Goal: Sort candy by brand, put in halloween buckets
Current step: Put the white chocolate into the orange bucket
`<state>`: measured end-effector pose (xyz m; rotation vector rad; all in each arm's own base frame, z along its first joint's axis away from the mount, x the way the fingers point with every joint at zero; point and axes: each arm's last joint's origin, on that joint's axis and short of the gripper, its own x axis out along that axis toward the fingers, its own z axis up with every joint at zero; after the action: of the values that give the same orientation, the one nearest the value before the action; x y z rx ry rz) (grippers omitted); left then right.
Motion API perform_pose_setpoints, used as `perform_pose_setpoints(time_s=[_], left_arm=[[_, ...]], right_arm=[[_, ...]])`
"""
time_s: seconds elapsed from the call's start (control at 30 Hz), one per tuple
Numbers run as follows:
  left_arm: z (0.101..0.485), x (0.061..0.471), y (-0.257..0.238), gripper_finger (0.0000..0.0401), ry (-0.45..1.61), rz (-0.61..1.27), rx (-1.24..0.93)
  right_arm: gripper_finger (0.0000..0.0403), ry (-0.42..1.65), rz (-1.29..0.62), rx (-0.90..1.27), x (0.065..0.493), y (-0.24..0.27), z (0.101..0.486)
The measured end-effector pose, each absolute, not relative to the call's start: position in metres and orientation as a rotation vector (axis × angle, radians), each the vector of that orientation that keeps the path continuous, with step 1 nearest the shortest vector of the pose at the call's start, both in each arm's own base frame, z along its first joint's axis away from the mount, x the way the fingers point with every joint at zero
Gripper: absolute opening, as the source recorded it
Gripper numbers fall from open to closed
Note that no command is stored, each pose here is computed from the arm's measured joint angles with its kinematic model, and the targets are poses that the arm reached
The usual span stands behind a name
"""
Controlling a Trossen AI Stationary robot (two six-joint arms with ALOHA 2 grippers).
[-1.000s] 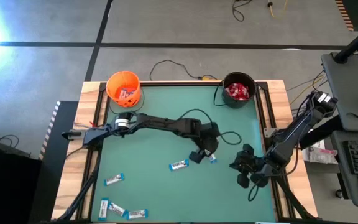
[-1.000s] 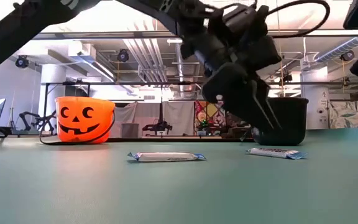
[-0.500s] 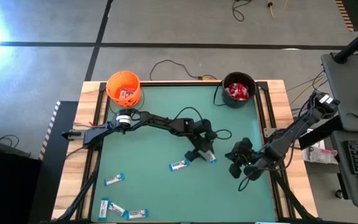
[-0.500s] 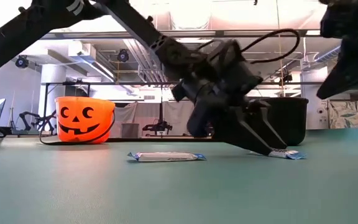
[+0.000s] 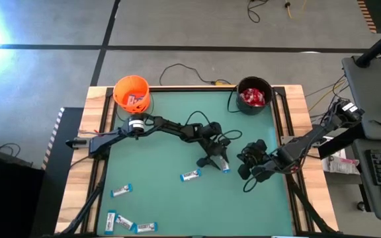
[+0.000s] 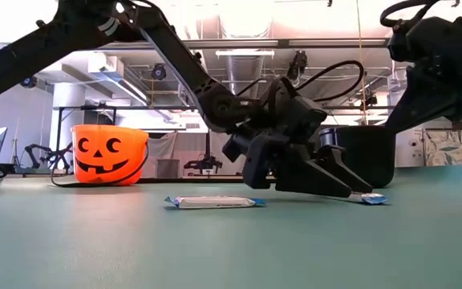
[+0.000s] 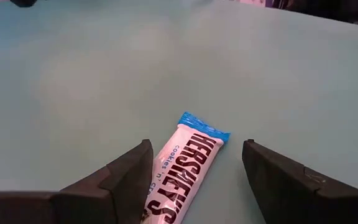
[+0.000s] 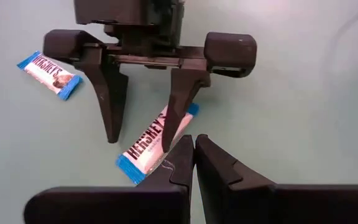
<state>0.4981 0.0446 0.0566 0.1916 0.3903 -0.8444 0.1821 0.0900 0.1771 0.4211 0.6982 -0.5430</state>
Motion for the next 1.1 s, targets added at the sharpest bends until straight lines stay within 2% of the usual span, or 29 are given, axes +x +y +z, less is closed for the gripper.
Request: perform_pose_setpoints(time_s=[0.27,0.6,0.77,0.93,1.1], left_arm=[[0.087,0.494,0.046,0.0233,0.392,-0.848,0.227],[0.131,0.523,0.051,0.0233,0.387,-0.948,0.344],[0.096,0.532,0.057,0.0233,0.532,-1.007,0.312],[0.074,0.547,0.065,0.0233,0.545,-1.052,0.260],[0.056,0.537,0.066,0.0232,0.601,-1.072,0.188]], right_arm=[[0.0009,0.715,-0.528,0.418,0.182,0.090,0.177],[0.0009,0.727,-0.548,0.392,0.178,0.087,0.168],[0.0009,0.739,-0.544,0.430,0.178,0.087,0.167],[0.0009,0.734,-0.543,0.435,0.178,0.087,0.167],[0.0009,0.737,-0.542,0.429,0.178,0.087,0.167]])
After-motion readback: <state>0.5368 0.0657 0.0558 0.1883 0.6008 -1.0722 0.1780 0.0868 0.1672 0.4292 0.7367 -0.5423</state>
